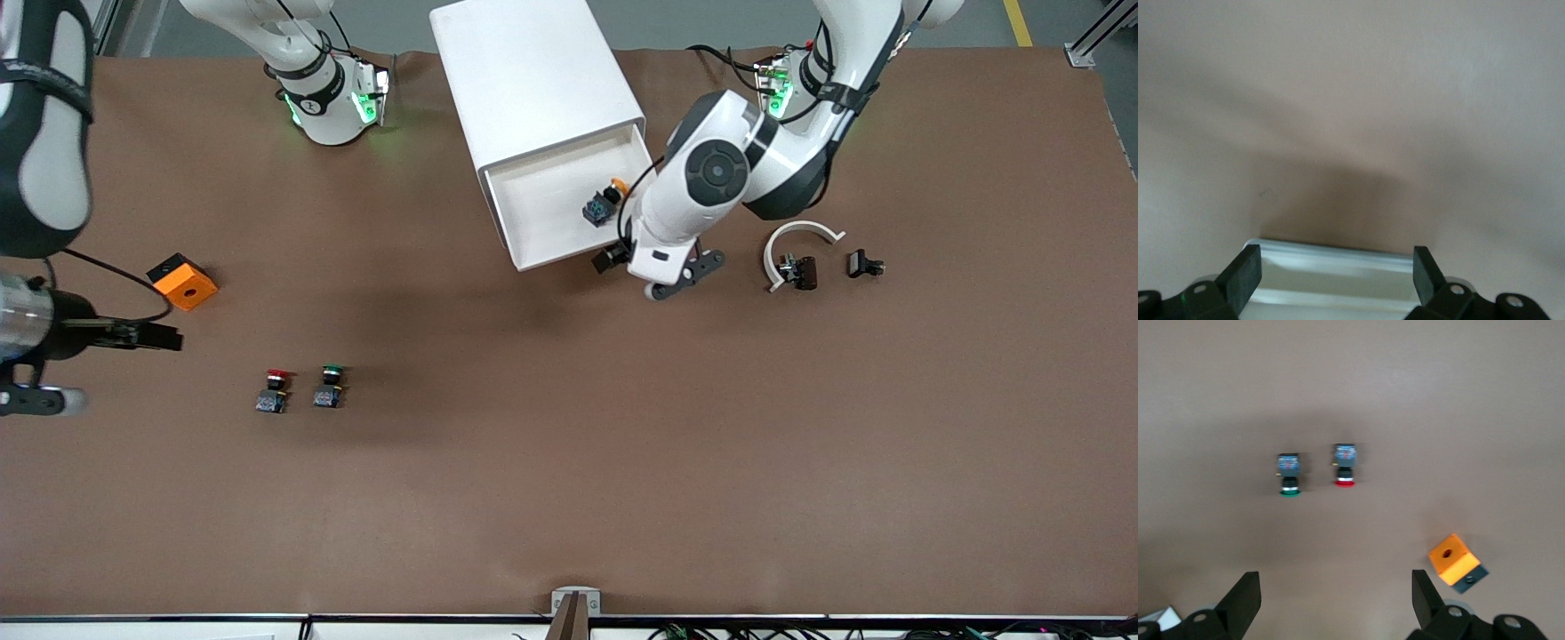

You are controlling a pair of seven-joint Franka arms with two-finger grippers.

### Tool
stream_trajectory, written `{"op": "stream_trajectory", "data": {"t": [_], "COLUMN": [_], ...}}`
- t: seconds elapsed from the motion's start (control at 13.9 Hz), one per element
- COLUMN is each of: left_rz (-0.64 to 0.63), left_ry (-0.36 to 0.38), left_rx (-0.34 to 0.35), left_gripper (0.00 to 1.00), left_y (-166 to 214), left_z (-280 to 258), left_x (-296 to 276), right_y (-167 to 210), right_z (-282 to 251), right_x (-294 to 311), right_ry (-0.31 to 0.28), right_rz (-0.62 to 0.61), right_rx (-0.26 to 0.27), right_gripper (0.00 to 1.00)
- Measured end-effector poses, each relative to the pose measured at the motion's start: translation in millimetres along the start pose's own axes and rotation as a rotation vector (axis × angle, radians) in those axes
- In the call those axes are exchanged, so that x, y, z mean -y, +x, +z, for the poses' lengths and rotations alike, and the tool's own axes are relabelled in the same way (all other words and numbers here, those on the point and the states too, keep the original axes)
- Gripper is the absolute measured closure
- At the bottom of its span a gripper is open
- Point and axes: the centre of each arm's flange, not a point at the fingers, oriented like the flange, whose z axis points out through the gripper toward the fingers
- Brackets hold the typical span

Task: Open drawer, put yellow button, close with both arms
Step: 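Push the drawer closed with the left gripper while the right gripper withdraws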

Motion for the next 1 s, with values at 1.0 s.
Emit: {"op": "stream_trajectory", "data": {"t": [1.0], "left_rz": [0.041], "left_ry": [0.094], "left_rx": [0.090], "left_gripper": [0.00], "left_y": [-131], "left_z": [59], "left_x": [-5], "right_y": [-2], "right_z": [-4], "right_x": [-36], "right_ry": [-0.038], "right_rz": [0.026], "right_rx": [-0.010], "right_gripper": [0.00]}}
